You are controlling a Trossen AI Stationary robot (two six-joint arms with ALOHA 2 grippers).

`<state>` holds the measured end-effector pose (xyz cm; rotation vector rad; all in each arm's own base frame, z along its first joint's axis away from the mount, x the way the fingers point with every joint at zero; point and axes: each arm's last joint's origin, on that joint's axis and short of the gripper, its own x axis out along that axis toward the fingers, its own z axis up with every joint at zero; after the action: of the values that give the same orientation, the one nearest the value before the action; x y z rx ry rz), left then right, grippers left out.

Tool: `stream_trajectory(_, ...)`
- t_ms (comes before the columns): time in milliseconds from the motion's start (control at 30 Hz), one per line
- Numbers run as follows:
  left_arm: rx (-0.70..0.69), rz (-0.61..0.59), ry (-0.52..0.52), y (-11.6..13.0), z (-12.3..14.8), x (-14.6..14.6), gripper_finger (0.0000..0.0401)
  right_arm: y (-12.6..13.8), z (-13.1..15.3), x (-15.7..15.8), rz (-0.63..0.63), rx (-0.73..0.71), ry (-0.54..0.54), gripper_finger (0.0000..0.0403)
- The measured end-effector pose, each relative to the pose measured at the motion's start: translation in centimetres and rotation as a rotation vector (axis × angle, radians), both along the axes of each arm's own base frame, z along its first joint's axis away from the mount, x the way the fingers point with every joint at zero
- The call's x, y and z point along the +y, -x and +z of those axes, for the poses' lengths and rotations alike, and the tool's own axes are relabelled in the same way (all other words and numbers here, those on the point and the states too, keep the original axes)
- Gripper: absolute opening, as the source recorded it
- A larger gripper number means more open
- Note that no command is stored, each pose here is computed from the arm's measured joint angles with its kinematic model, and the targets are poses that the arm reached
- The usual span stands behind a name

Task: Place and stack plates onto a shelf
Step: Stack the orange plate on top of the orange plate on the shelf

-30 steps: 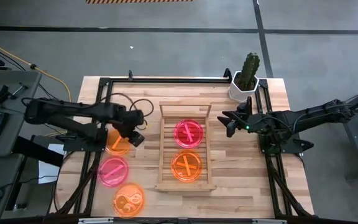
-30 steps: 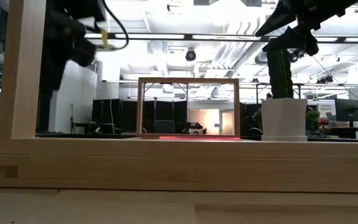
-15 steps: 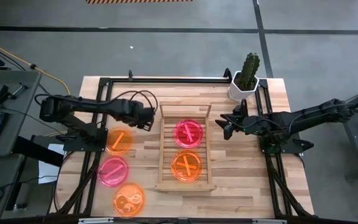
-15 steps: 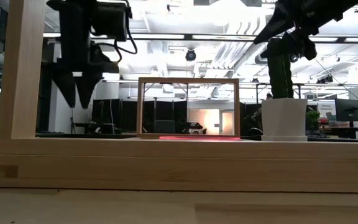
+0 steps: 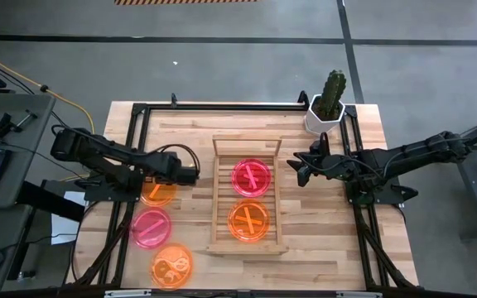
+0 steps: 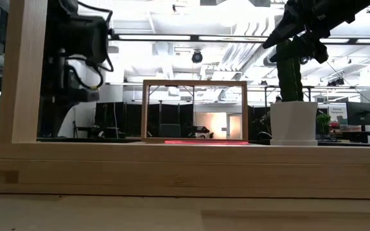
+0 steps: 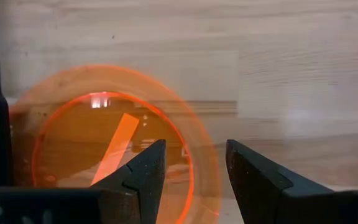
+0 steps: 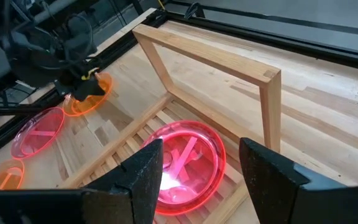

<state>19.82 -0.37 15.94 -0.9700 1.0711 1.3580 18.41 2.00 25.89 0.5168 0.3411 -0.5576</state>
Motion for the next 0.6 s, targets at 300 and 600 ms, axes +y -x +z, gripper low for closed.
stream_trajectory(300, -0.065, 0.053, 0.000, -0.3, -2.0, 0.0, 0.0156, 0.0, 0.0, 0.0, 0.000, -0.001, -0.001, 0.0195)
stream_trajectory(600, -0.006, 0.073, -0.003, -0.9, -3.5, 0.0, 0.0156, 0.0, 0.0, 0.0, -0.004, -0.008, -0.007, 0.0195)
